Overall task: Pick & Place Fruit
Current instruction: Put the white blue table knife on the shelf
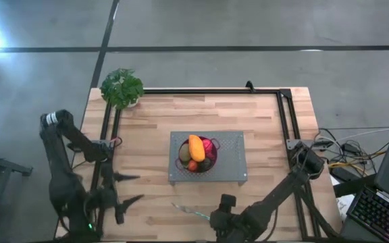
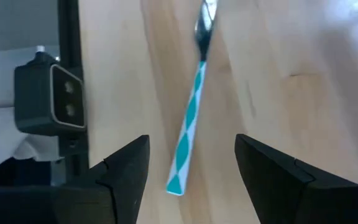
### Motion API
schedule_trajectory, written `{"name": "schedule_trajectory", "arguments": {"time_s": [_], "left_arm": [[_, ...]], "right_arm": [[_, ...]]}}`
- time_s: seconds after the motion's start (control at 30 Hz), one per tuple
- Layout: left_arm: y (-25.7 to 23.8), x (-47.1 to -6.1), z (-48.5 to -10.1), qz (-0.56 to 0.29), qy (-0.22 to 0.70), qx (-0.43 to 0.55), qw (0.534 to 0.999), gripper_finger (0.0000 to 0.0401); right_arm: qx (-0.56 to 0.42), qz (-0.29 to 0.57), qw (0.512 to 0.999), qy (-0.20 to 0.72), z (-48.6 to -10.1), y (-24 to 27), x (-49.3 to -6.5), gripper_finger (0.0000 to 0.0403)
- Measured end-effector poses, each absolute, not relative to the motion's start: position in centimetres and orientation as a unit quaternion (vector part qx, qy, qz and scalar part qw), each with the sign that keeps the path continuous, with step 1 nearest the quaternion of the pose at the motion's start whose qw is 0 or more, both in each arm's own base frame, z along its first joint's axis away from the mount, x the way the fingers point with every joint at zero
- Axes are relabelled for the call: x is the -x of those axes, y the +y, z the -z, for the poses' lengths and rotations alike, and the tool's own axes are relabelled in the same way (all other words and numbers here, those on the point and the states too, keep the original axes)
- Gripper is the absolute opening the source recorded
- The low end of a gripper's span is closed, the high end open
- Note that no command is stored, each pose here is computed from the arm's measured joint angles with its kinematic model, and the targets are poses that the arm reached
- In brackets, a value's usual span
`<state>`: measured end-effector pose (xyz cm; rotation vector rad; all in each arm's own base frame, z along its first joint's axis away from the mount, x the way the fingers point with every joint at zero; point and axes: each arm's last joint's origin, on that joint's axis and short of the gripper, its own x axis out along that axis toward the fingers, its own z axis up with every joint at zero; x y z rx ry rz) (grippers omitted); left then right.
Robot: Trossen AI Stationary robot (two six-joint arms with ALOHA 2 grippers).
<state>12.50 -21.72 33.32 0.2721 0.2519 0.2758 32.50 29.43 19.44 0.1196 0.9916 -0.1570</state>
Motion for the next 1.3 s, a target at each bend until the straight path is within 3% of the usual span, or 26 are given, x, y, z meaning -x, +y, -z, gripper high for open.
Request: {"name": "schedule_trajectory", "arguments": {"time_s": [0.37, 0.7, 0.9, 1.3], "left_arm": [[-14.4, -9.1, -35.7, -0.114, 0.108, -0.068, 0.985, 0.0293], [-9.0, -6.9, -31.6, -0.113, 0.094, -0.004, 0.989, 0.0293], [-7.6, -6.2, -28.3, -0.085, 0.115, 0.050, 0.988, 0.0293], [-7.4, -6.2, -22.2, -0.099, 0.110, 0.062, 0.987, 0.0292]], "right_arm": [[-0.081, 0.077, 0.877, 0.468, -17.5, 29.4, -32.2, 0.0239], [-0.091, 0.078, 0.876, 0.468, -16.9, 29.2, -32.2, 0.0260], [-0.092, 0.074, 0.872, 0.476, -16.3, 29.1, -32.0, 0.0244], [-0.098, 0.070, 0.873, 0.472, -15.4, 28.9, -31.8, 0.0219]]}}
